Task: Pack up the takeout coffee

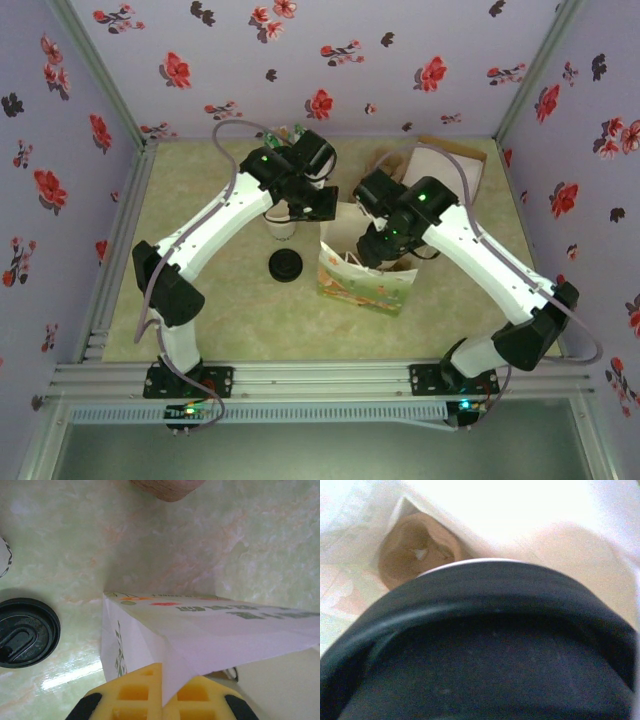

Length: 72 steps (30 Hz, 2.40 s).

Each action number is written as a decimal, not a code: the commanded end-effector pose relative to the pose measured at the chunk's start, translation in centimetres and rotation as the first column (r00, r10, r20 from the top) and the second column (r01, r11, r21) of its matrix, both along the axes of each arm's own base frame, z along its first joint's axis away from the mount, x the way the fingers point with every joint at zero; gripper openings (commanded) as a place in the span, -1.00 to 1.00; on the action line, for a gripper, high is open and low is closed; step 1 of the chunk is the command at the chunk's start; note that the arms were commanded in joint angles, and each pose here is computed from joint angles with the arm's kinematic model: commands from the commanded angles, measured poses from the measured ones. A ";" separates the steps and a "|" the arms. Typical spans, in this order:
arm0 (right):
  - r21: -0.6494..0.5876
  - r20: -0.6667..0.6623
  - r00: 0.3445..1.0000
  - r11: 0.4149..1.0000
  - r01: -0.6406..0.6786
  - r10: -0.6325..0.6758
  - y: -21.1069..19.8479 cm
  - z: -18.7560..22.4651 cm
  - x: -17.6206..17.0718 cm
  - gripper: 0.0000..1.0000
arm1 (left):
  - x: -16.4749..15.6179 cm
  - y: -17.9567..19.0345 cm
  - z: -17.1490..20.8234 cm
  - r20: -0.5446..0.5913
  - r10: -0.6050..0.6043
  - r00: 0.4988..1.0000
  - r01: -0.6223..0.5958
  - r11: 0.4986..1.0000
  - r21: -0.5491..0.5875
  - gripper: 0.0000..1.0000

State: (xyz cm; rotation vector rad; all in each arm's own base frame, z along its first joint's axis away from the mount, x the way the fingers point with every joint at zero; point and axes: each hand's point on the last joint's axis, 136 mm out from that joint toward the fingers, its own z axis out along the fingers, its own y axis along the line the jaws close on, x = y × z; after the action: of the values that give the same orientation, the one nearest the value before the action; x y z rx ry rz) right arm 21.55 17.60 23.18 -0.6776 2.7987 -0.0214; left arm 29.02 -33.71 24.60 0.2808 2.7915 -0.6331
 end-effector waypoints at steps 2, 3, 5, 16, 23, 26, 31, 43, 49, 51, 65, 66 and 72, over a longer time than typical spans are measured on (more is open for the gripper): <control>-0.031 -0.038 0.999 0.999 -0.019 0.018 0.3 -1.3 -0.3 0.46 | -0.8 0.5 -0.2 -0.020 -0.022 1.000 0.023 1.000 0.016 -1.00; -0.041 -0.050 0.999 0.999 -0.020 0.018 0.4 -1.8 -0.3 0.45 | -0.9 0.4 -0.2 -0.019 -0.027 0.999 0.027 1.000 0.015 -1.00; -0.041 -0.060 0.998 0.999 -0.031 0.028 0.9 -2.4 -0.1 0.45 | -0.8 0.4 -0.2 -0.017 -0.030 0.999 0.030 0.999 0.014 -1.00; 0.039 0.123 0.981 0.987 -0.158 0.152 1.9 1.6 -0.5 0.44 | -0.6 0.8 -0.4 -0.027 -0.045 0.999 0.045 0.999 0.018 -1.00; 0.052 0.213 0.953 0.971 -0.231 0.216 2.4 2.7 -2.0 0.45 | -0.2 1.3 -0.3 -0.039 -0.043 0.998 0.044 0.999 0.026 -1.00; 0.067 0.246 0.940 0.963 -0.260 0.237 2.8 3.3 -2.6 0.45 | -0.2 1.2 -0.3 -0.043 -0.045 0.998 0.046 0.999 0.022 -1.00; -0.027 0.276 0.940 0.979 -0.203 0.202 1.6 2.8 -1.2 0.47 | -0.6 1.0 -0.4 -0.058 -0.064 0.996 0.065 0.998 0.013 -1.00; -0.007 0.273 0.962 1.000 0.015 -0.013 -0.9 2.3 2.3 0.44 | -1.3 0.9 0.0 -0.059 -0.096 0.994 0.096 0.995 -0.007 -1.00; 0.095 0.320 0.942 0.993 0.071 -0.098 -1.3 3.7 3.0 0.46 | -1.4 0.8 -0.1 -0.060 -0.109 0.992 0.109 0.994 -0.008 -1.00; 0.094 0.312 0.944 0.992 0.082 -0.108 -1.3 3.4 3.0 0.46 | -1.5 0.7 -0.1 -0.059 -0.113 0.992 0.112 0.994 -0.008 -1.00; 0.172 0.350 0.917 0.975 0.137 -0.191 -1.6 4.2 3.4 0.48 | -1.9 0.0 0.3 -0.052 -0.148 0.988 0.147 0.989 -0.019 -1.00; 0.160 0.334 0.925 0.978 0.137 -0.184 -1.3 3.5 3.4 0.49 | -2.1 -0.2 0.4 -0.049 -0.156 0.987 0.155 0.988 -0.021 -1.00; 0.158 0.317 0.923 0.972 0.174 -0.216 -1.5 2.6 4.2 0.50 | -2.7 -0.6 0.8 -0.039 -0.186 0.982 0.185 0.982 -0.023 -1.00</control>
State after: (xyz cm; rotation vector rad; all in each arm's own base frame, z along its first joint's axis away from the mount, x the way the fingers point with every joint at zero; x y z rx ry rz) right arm 24.88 16.25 25.42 -0.4076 2.5243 -0.0187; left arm 27.29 -34.03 24.77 0.4631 2.8190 -0.7057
